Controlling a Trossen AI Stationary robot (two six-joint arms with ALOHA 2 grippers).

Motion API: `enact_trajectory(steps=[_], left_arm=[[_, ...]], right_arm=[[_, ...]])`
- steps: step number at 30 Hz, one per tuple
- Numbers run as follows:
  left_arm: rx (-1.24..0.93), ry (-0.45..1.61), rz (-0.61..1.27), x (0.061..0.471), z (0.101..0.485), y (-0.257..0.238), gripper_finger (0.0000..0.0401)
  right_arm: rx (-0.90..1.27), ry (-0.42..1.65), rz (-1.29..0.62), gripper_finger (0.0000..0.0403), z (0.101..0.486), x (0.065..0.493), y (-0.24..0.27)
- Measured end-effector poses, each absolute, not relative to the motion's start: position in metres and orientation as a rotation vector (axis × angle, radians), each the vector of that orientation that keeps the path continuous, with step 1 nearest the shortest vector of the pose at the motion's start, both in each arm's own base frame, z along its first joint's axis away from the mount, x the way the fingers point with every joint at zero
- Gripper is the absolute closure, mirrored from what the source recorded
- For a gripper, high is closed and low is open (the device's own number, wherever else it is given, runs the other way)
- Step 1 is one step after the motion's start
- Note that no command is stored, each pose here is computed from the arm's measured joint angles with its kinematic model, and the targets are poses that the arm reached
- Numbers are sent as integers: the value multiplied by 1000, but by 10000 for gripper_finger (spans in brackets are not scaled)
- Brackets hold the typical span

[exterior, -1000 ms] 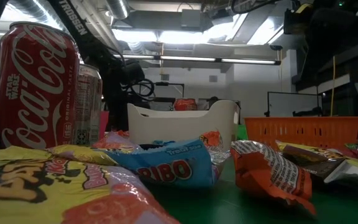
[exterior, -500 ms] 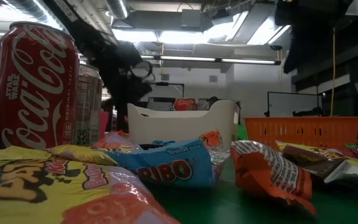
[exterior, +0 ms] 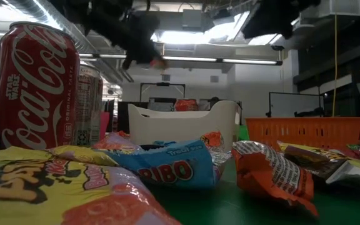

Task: Sort candy
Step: Put the orange chocolate into the blue bin

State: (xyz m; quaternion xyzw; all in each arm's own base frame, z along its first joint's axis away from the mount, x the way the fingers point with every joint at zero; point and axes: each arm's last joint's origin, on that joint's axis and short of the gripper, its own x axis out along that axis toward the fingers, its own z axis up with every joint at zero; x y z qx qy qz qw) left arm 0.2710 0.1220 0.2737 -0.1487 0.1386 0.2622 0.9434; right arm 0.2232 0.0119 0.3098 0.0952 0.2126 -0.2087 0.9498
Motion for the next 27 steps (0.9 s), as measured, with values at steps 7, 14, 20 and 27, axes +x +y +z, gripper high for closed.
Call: enact_trajectory(steps=[7,14,20,27], left_arm=[[-212,71,342,293,297,77,401],[-110,2,219,300,305,41,401],[-64,-9,187,302,307,24,401],[-56,-15,165,303,308,14,401]], right_arm=[[225,285,-391,288,315,245,15],[260,169,-374,288,315,267,17],[292,110,-269,288,313,282,21],[310,69,-184,288,305,299,25]])
